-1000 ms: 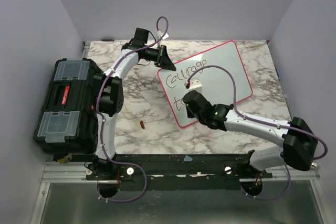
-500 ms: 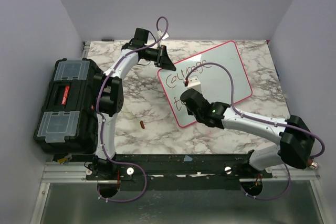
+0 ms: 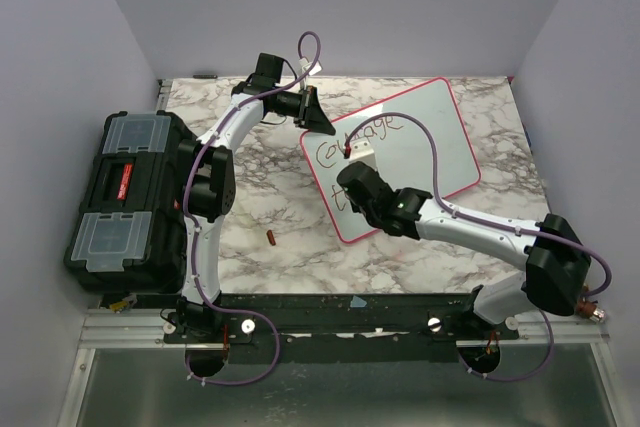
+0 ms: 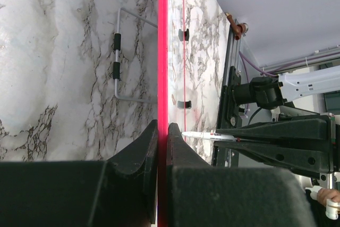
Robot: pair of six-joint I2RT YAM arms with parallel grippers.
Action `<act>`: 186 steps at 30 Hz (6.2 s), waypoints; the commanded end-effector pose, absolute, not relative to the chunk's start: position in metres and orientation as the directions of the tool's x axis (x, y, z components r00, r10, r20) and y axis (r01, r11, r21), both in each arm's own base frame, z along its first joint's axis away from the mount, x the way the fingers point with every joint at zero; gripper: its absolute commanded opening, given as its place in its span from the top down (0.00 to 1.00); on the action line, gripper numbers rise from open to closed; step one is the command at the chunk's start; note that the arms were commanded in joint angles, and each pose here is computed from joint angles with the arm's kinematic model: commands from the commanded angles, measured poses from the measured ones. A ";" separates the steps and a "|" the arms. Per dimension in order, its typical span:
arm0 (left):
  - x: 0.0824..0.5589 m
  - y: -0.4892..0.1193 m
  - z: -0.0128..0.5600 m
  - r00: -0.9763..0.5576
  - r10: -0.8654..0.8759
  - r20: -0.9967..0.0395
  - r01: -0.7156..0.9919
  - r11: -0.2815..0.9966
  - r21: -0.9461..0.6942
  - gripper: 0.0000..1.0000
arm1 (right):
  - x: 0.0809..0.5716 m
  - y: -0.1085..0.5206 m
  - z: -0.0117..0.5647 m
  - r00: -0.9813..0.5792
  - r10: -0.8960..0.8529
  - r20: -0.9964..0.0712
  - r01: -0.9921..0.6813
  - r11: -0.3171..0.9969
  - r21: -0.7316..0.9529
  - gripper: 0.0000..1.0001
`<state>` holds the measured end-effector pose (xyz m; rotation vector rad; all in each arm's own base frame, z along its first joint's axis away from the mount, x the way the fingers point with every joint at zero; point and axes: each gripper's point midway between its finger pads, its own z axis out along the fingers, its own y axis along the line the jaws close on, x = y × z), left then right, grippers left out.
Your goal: Write a sentence on the whiteboard
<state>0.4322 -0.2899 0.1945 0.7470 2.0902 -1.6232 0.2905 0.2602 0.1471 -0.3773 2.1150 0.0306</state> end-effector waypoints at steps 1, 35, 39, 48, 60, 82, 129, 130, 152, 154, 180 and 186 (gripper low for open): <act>0.443 -0.288 0.202 -0.677 0.172 -0.716 0.736 0.173 -0.654 1.00 | 0.295 0.270 0.149 -0.492 -0.252 -0.833 -0.300 0.948 -0.109 0.99; 0.443 -0.289 0.203 -0.678 0.169 -0.715 0.735 0.171 -0.656 1.00 | 0.267 0.269 0.228 -0.505 -0.225 -0.833 -0.439 0.898 0.024 0.99; 0.443 -0.288 0.203 -0.678 0.170 -0.716 0.735 0.172 -0.655 1.00 | 0.274 0.253 0.220 -0.522 -0.228 -0.822 -0.406 0.914 0.005 0.99; 0.442 -0.289 0.204 -0.677 0.169 -0.716 0.736 0.167 -0.656 1.00 | 0.299 0.220 0.210 -0.509 -0.100 -0.855 -0.263 0.964 0.044 0.99; 0.442 -0.288 0.204 -0.674 0.171 -0.718 0.738 0.166 -0.654 1.00 | 0.325 0.212 0.197 -0.530 -0.055 -0.846 -0.223 0.972 0.076 0.99; 0.442 -0.288 0.204 -0.677 0.171 -0.716 0.736 0.165 -0.657 1.00 | 0.352 0.229 0.190 -0.522 -0.031 -0.852 -0.218 0.971 0.098 0.99; 0.443 -0.287 0.206 -0.673 0.167 -0.721 0.740 0.169 -0.651 1.00 | 0.280 0.196 0.109 -0.719 -0.110 -0.686 -0.237 0.967 0.093 0.99; 0.443 -0.287 0.205 -0.675 0.168 -0.719 0.738 0.170 -0.653 1.00 | 0.279 0.196 0.109 -0.721 -0.111 -0.684 -0.239 0.966 0.095 0.99; 0.442 -0.288 0.205 -0.674 0.167 -0.719 0.738 0.169 -0.653 1.00 | 0.303 0.210 0.170 -0.616 -0.040 -0.787 -0.246 0.959 0.144 0.99; 0.442 -0.288 0.206 -0.672 0.167 -0.721 0.740 0.169 -0.651 1.00 | 0.309 0.211 0.174 -0.603 -0.033 -0.797 -0.238 0.961 0.140 0.99; 0.442 -0.288 0.206 -0.673 0.166 -0.721 0.740 0.163 -0.653 1.00 | 0.333 0.195 0.155 -0.584 -0.086 -0.807 -0.142 0.990 -0.003 0.99; 0.442 -0.288 0.206 -0.674 0.166 -0.720 0.739 0.161 -0.654 1.00 | 0.326 0.186 0.150 -0.599 -0.096 -0.795 -0.127 0.992 -0.024 0.99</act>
